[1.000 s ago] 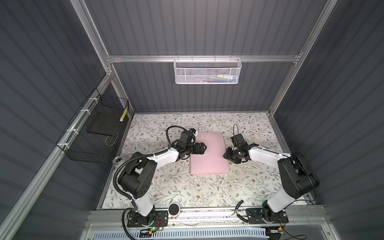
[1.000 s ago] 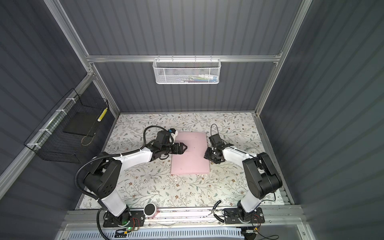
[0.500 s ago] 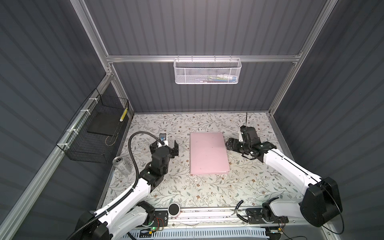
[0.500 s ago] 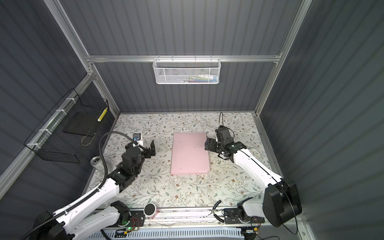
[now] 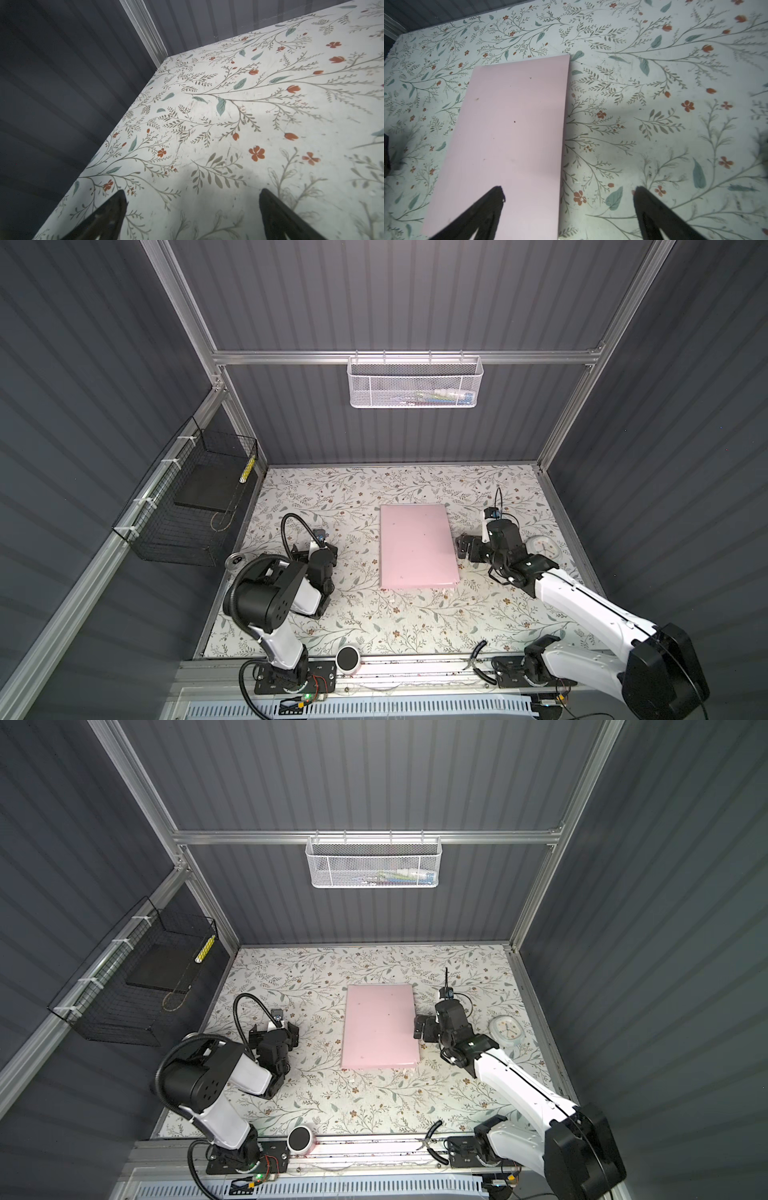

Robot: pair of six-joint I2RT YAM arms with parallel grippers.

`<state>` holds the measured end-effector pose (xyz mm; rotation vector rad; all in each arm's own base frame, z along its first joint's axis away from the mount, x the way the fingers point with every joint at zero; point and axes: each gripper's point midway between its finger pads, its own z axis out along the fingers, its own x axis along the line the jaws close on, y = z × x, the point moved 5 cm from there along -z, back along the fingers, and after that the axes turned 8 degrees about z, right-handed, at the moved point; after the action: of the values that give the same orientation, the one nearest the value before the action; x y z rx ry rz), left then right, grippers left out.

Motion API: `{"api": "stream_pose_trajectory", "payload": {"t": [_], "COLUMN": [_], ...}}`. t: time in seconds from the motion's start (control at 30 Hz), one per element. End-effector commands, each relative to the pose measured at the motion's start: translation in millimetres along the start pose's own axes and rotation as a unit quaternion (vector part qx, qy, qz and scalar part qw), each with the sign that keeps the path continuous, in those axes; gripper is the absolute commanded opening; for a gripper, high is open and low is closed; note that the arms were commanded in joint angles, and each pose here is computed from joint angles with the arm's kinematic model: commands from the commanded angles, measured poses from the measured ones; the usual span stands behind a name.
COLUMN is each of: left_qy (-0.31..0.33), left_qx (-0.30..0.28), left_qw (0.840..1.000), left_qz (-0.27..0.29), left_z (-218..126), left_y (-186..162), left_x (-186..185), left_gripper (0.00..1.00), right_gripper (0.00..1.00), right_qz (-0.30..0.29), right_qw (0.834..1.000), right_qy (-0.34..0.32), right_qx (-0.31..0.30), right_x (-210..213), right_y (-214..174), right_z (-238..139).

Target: Put the files into the folder

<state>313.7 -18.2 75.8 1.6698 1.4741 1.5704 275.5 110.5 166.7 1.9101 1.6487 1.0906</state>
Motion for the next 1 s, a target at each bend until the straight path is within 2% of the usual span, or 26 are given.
{"api": "stream_pose_trajectory", "payload": {"t": [0.0, 0.03, 0.07, 0.13, 0.27, 0.3, 0.4, 0.5, 0.63, 0.7, 0.83, 0.9, 0.97], "left_qy": [-0.051, -0.047, -0.04, -0.07, -0.06, -0.054, -0.043, -0.042, -0.042, -0.041, -0.037, -0.038, -0.038], "left_qx": [-0.068, -0.08, -0.061, -0.011, -0.005, -0.017, 0.007, 0.002, 0.0, 0.004, 0.021, 0.023, 0.019], "left_qw": [0.994, 0.993, 0.995, 0.995, 0.994, 0.994, 0.994, 0.994, 0.994, 0.994, 0.994, 0.994, 0.994], "left_qz": [-0.072, -0.068, -0.064, -0.075, -0.094, -0.097, -0.104, -0.105, -0.105, -0.104, -0.098, -0.099, -0.099], "left_z": [5.2, 14.8, 20.7, 31.7, 38.3, 38.7, 41.6, 41.3, 41.8, 42.9, 49.4, 48.8, 49.1], "left_y": [27.3, 30.8, 28.5, 27.1, 25.2, 25.9, 22.1, 22.1, 23.0, 22.9, 23.6, 23.2, 24.1], "left_x": [2.7, 3.8, 2.8, 1.8, 9.7, 11.4, 15.3, 15.5, 15.6, 15.4, 14.0, 14.1, 14.1], "left_gripper": [1.0, 1.0, 1.0, 1.0, 1.0, 1.0, 1.0, 1.0, 1.0, 1.0, 1.0, 1.0, 1.0], "right_gripper": [0.99, 0.99, 0.99, 0.99, 0.99, 0.99, 0.99, 0.99, 0.99, 0.99, 0.99, 0.99, 0.99], "right_qz": [-0.029, -0.031, -0.03, -0.035, -0.036, -0.037, -0.049, -0.053, -0.111, -0.093, -0.042, -0.016, -0.018], "right_qw": [0.992, 0.987, 0.98, 0.967, 0.946, 0.942, 0.935, 0.926, 0.936, 0.925, 0.962, 0.963, 0.97], "right_qy": [-0.058, -0.09, -0.122, -0.162, -0.224, -0.234, -0.238, -0.223, -0.155, -0.167, -0.114, -0.083, -0.087], "right_qx": [-0.105, -0.126, -0.152, -0.196, -0.233, -0.236, -0.258, -0.3, -0.297, -0.329, -0.246, -0.256, -0.227], "right_x": [-13.3, -22.3, -33.0, -49.9, -79.6, -84.9, -99.3, -110.2, -99.0, -110.1, -129.3, -140.9, -139.7], "right_y": [28.9, 33.8, 38.4, 45.7, 53.9, 54.6, 48.3, 47.3, 38.2, 42.5, 47.7, 48.4, 46.3], "right_z": [-12.8, -17.0, -20.8, -24.7, -18.5, -14.9, 2.2, 9.8, 18.9, 20.9, 39.2, 41.6, 44.1]}}
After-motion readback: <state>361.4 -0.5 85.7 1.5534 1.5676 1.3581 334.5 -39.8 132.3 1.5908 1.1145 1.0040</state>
